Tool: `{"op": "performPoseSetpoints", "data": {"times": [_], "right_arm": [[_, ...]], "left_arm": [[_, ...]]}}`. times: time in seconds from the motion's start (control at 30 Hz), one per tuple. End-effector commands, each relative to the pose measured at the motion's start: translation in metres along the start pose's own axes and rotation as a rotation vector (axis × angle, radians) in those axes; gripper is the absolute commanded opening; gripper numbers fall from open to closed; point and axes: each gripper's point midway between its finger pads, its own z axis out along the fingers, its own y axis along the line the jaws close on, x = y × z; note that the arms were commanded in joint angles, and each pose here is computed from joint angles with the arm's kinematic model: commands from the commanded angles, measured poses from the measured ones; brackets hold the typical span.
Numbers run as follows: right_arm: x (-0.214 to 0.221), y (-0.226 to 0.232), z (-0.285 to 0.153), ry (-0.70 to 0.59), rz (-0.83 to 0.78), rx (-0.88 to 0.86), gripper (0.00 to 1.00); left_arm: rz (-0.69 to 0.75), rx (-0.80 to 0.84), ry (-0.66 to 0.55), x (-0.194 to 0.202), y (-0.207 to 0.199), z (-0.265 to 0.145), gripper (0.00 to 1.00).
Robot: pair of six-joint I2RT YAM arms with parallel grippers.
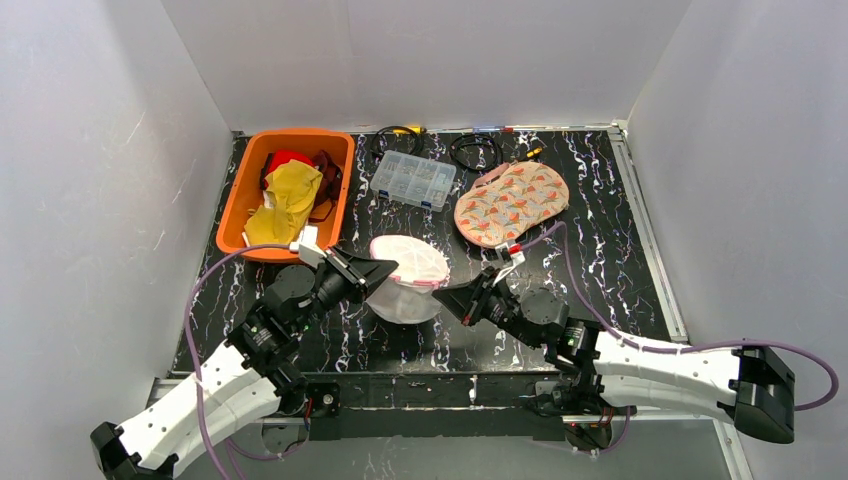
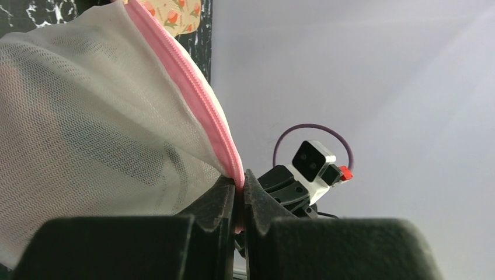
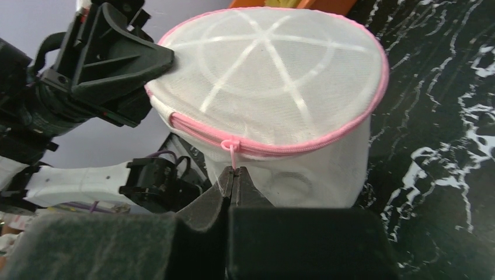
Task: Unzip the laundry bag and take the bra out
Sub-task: Unzip the laundry bag at the center of the board.
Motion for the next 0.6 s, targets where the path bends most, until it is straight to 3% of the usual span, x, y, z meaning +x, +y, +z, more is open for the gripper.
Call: {"op": "performPoseSetpoints", "data": {"times": [0.0, 0.3, 0.47, 0.57], "right_arm": [[-0.006, -0.025, -0.007, 0.005, -0.099, 0.134, 0.01], [0.009, -0.059, -0.032, 0.187, -0.382, 0.255, 0.01], [0.023, -0.07, -0.039, 0.258, -0.414, 0.269, 0.01], [0.031, -0.074, -0.04, 0.261, -0.393, 0.266, 0.01]], "left_arm": [[0.047, 0.03, 0.017, 0.003, -0.001, 0.005, 0.0], [0.355, -0.019, 0.26, 0.039, 0.028, 0.046, 0.0], [0.367, -0.011, 0.412, 0.055, 0.05, 0.078, 0.0], [0.365, -0.017, 0.433, 0.055, 0.058, 0.09, 0.02]]}}
